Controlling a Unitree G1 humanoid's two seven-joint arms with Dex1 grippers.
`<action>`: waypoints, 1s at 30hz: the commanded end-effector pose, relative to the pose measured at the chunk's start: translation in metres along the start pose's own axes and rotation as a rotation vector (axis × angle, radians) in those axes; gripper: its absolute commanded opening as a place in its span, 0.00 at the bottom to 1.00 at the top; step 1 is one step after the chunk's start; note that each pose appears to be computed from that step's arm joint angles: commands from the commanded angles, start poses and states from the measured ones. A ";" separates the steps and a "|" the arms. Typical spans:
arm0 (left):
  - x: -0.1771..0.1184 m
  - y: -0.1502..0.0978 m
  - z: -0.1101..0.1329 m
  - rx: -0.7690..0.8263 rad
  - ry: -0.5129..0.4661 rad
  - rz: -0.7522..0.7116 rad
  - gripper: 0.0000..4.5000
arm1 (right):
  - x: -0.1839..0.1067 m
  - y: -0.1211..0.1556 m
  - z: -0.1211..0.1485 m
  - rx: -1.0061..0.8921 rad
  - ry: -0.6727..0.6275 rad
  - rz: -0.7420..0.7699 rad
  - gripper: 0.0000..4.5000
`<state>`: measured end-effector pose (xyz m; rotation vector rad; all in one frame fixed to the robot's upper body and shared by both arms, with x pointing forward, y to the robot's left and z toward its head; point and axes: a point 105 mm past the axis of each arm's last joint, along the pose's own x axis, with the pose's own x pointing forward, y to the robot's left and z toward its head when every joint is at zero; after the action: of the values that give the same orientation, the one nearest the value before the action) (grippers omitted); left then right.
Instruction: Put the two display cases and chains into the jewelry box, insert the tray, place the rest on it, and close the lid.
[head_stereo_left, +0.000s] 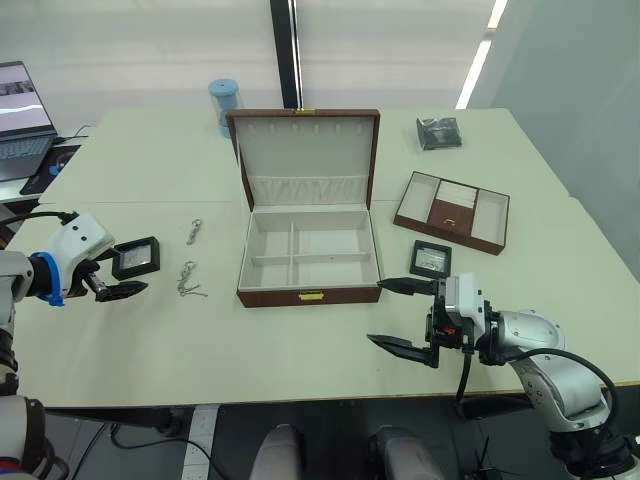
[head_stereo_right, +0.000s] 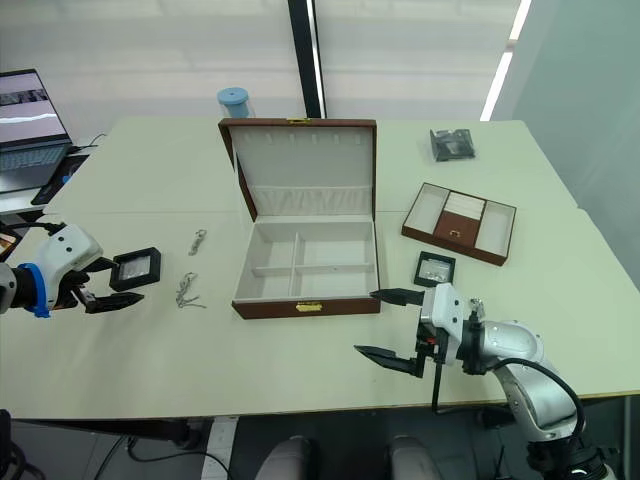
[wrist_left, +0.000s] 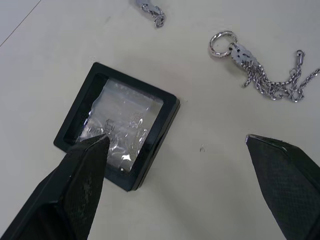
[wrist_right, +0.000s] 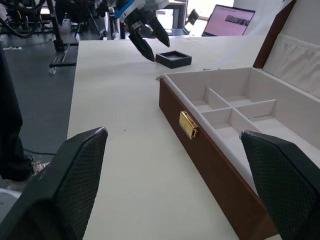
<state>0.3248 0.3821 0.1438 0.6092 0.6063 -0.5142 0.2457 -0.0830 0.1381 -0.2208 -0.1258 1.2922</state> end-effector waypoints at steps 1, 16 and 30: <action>0.002 0.001 0.001 0.014 0.010 -0.008 1.00 | 0.002 0.002 0.008 -0.051 -0.025 -0.012 1.00; 0.016 -0.003 -0.010 -0.031 0.053 -0.010 1.00 | 0.001 -0.001 0.008 -0.066 -0.010 -0.029 1.00; 0.021 -0.008 -0.014 -0.053 0.062 -0.023 0.16 | -0.005 0.001 0.004 -0.051 0.021 0.005 1.00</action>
<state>0.3306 0.3808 0.1200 0.5730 0.6750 -0.4919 0.2461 -0.0878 0.1336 -0.2722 -0.1067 1.2723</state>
